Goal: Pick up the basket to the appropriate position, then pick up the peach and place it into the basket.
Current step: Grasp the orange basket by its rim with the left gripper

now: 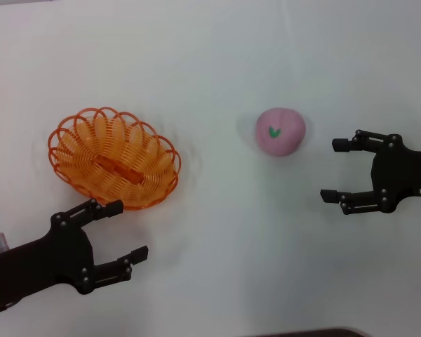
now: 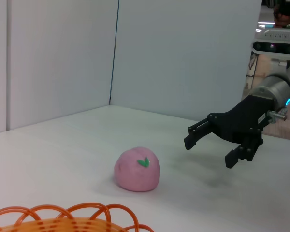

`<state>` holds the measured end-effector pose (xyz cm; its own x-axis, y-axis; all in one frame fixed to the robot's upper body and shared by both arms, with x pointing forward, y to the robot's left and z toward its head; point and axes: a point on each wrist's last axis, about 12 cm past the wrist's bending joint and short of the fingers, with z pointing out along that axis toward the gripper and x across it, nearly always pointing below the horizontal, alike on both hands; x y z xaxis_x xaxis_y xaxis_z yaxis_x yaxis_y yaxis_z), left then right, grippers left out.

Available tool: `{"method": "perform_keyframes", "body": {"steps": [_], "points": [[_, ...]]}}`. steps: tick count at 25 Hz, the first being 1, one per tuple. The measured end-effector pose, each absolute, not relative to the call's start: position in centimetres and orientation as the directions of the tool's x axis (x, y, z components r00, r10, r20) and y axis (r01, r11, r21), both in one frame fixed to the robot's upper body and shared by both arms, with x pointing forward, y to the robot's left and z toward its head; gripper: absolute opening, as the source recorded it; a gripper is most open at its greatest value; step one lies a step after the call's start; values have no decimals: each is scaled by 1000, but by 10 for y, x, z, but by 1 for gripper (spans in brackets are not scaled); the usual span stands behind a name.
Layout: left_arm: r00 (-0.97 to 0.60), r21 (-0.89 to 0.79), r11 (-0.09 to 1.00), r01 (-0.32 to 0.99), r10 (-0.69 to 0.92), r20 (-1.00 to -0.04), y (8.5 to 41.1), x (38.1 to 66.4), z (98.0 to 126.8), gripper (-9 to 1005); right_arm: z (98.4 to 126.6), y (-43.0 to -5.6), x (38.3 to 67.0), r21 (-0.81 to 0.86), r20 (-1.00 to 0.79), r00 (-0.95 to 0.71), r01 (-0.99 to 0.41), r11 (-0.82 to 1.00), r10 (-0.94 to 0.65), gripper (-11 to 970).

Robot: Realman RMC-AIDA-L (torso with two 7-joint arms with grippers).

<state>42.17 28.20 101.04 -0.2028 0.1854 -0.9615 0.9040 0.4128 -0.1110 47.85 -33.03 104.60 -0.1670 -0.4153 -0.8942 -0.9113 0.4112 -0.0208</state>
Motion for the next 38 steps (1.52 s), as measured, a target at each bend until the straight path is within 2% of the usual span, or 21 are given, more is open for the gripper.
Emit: {"method": "perform_keyframes", "body": {"steps": [16, 20, 26, 32, 38], "points": [[-213, -120, 421, 899, 181, -960, 283, 422, 1010, 841, 1045, -329, 478, -20, -895, -167, -911, 412, -413, 941], [-306, -227, 441, 868, 117, -945, 284, 427, 1015, 842, 1045, -328, 478, -17, -895, -170, -911, 413, -411, 942], [-494, -428, 456, 780, 29, -869, 289, 446, 1029, 842, 1045, -329, 478, -14, -895, -173, -910, 413, -412, 942], [-582, -540, 445, 714, -52, -812, 296, 463, 1049, 841, 1045, -330, 478, -13, -894, -176, -910, 415, -412, 941], [-635, -604, 507, 614, -136, -760, 313, 484, 1061, 841, 1046, -330, 479, -11, -895, -177, -909, 416, -411, 941]]}}
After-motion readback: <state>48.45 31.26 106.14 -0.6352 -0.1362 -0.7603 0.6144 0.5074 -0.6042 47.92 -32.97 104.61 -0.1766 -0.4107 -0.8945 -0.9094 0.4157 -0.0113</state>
